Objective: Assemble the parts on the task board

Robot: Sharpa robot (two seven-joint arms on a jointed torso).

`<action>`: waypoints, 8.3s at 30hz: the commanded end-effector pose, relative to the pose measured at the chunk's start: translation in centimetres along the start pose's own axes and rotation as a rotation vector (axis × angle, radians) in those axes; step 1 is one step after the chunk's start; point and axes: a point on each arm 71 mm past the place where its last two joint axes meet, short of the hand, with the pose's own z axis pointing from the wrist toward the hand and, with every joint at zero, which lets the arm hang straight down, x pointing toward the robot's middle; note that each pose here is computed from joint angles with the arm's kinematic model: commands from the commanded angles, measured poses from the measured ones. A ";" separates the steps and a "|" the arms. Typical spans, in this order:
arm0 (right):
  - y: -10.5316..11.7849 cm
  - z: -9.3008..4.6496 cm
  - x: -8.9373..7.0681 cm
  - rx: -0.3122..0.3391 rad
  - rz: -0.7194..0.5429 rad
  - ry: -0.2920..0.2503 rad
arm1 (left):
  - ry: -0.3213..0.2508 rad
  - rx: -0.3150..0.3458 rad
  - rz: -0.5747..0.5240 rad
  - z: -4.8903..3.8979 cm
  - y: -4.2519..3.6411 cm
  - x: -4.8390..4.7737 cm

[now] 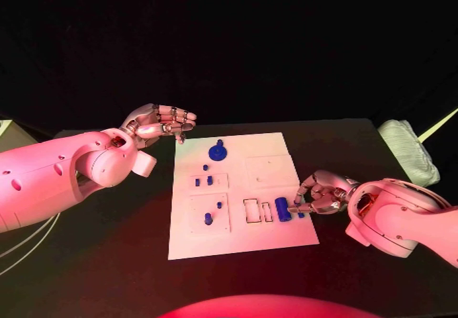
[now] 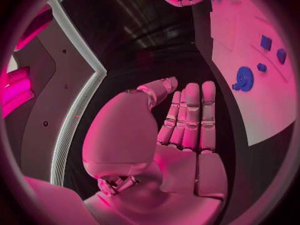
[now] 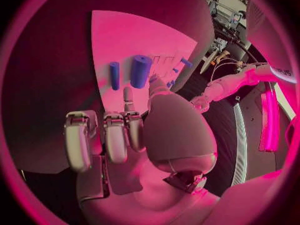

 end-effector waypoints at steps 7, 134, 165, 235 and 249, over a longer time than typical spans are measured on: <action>0.5 0.7 1.6 -0.008 -0.082 -0.040 | 0.011 0.007 -0.011 -0.14 -0.12 0.06; 6.9 3.0 5.4 -0.113 -0.008 0.050 | 0.032 -0.028 -0.014 -0.15 0.15 0.28; 6.4 1.9 5.1 -0.213 0.039 0.079 | 0.029 -0.030 -0.012 -0.20 0.20 0.12; 5.9 2.4 5.5 -0.210 -0.012 0.146 | 0.031 -0.046 -0.012 -0.48 0.39 -0.17; 5.7 2.5 5.0 -0.189 0.016 0.080 | 0.031 -0.050 -0.011 -0.52 0.42 -0.21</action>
